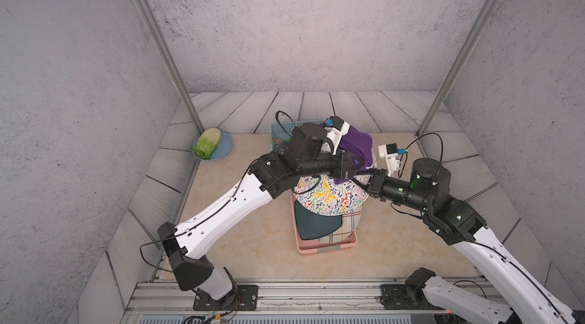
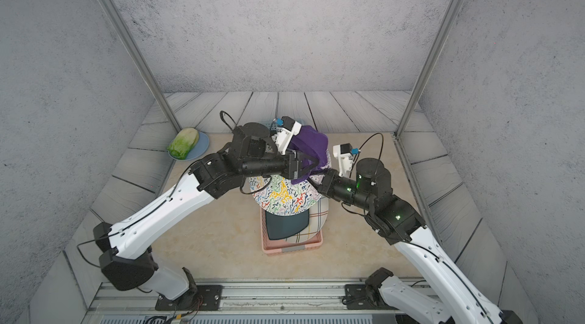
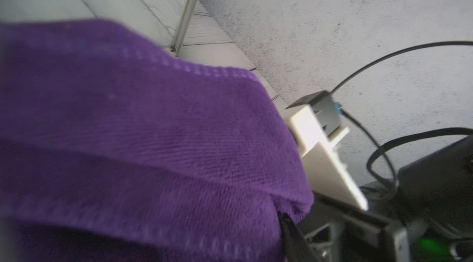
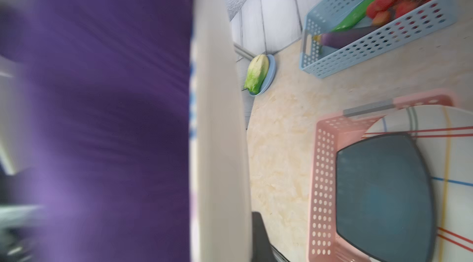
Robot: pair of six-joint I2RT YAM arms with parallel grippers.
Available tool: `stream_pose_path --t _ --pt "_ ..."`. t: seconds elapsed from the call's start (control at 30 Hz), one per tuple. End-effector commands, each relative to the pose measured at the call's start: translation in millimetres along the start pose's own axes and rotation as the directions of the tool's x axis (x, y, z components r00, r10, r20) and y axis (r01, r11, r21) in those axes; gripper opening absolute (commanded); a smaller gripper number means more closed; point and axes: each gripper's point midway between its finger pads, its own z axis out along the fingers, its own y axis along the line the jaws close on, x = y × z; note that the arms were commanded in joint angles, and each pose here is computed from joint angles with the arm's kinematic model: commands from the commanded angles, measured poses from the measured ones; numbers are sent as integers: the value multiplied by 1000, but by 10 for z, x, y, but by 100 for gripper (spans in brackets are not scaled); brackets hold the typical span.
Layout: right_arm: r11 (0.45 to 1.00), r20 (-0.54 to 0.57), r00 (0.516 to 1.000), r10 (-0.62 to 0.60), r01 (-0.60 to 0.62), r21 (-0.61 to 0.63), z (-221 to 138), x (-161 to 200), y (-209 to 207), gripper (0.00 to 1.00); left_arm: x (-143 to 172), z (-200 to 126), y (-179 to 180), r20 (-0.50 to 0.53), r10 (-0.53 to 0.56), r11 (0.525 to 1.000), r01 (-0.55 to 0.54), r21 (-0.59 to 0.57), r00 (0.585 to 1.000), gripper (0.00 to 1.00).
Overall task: Wipe the wet plate dry
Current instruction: Wipe the plate with towel.
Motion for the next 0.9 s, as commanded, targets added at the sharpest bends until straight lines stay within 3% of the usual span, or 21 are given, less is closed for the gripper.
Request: stream_pose_path --t 0.0,0.2,0.27,0.33,0.4,0.5,0.63,0.7,0.8,0.87 --pt "965 239 963 -123 172 -196 -484 -464 807 0 195 -217 240 -37 -27 997 24 -80 999 0" --pt "918 194 978 -81 149 -367 -398 -496 1157 0 812 -96 -30 -237 -39 998 51 46 971 0" --pt "902 201 977 -73 150 -404 -408 -551 1274 0 956 -26 46 -287 -49 999 53 4 957 0" --pt "903 235 970 -59 152 -402 -460 -609 1300 0 893 -97 282 -251 -79 993 55 -102 965 0" --pt "896 261 963 -74 179 -407 -542 -595 1311 0 674 -327 594 -135 -144 977 119 -179 980 0" --pt "877 203 973 -112 193 -440 -548 -427 1304 0 182 -734 818 90 -230 961 241 -135 969 0" --pt "857 55 988 -145 153 -492 -472 -145 1268 0 -261 -935 593 141 -166 982 176 -61 976 0" --pt "861 75 989 -129 150 -486 -519 -158 1256 0 -443 -988 468 169 -181 983 182 9 969 0" --pt "897 211 973 -94 175 -406 -679 -359 1188 0 -843 -1296 365 292 -288 955 252 156 912 0" --pt "908 291 953 -81 191 -373 -812 -508 1220 0 -1141 -1633 339 397 -365 925 280 257 842 0"
